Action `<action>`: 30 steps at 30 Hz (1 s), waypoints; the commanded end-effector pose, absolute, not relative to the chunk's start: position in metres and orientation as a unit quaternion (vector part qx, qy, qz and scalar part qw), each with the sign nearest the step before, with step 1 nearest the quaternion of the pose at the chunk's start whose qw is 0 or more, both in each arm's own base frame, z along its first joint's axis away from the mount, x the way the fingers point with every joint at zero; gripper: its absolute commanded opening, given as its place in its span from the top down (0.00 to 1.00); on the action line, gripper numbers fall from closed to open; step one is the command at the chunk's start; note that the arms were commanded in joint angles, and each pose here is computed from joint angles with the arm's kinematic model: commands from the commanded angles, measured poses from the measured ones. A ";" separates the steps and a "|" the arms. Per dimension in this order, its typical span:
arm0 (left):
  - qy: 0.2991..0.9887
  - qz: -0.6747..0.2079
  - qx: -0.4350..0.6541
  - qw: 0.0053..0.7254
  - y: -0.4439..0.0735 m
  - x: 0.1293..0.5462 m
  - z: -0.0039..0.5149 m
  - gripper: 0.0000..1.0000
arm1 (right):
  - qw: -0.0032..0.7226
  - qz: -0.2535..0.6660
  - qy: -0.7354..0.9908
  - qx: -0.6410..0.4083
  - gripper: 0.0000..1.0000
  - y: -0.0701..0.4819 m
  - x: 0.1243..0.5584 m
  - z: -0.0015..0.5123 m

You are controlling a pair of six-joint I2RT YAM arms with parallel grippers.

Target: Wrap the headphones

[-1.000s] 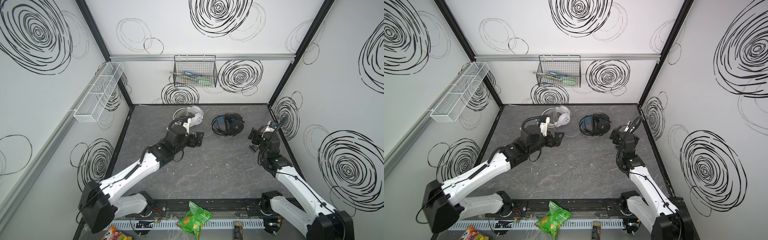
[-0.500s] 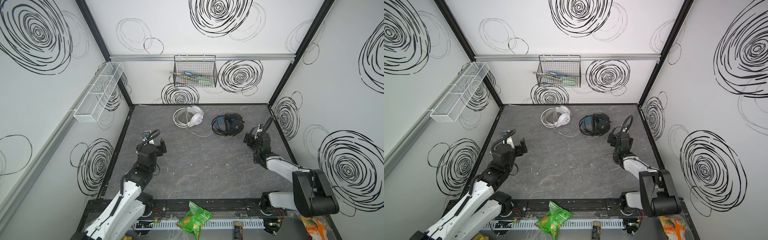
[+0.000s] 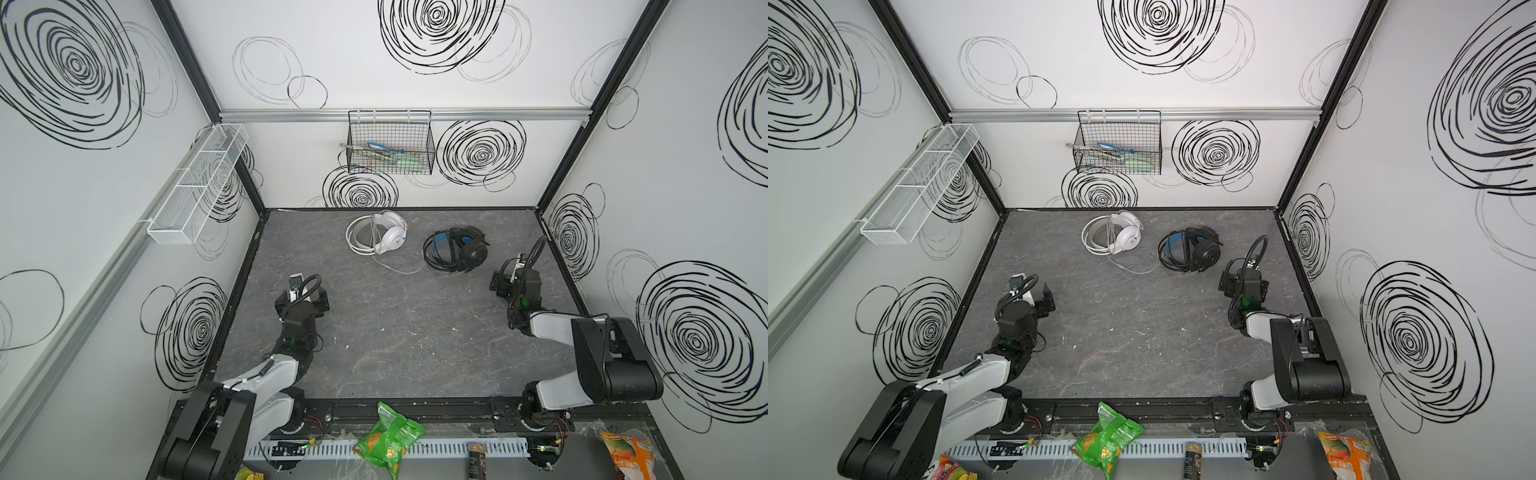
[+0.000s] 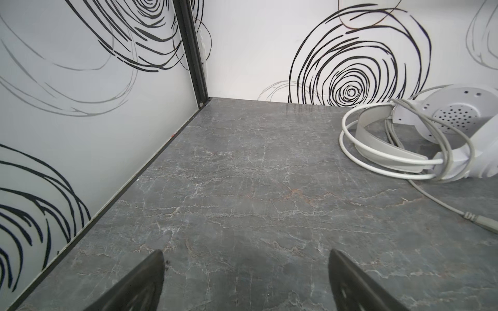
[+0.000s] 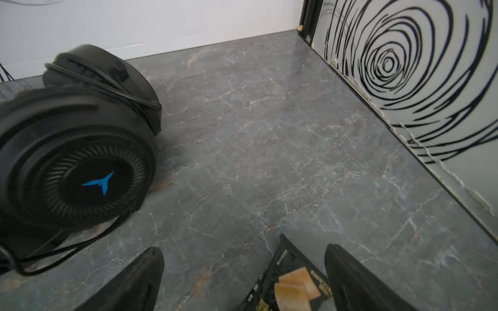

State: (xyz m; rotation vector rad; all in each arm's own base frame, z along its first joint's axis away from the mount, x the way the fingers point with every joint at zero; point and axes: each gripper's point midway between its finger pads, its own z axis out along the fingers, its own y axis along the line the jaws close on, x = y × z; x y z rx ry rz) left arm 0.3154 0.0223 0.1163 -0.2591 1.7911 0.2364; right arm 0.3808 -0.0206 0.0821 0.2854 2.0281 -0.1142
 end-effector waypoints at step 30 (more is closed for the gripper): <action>0.702 0.064 -0.068 0.706 0.010 0.358 0.154 0.04 | 0.623 0.030 0.781 0.029 0.03 -0.001 0.380 0.115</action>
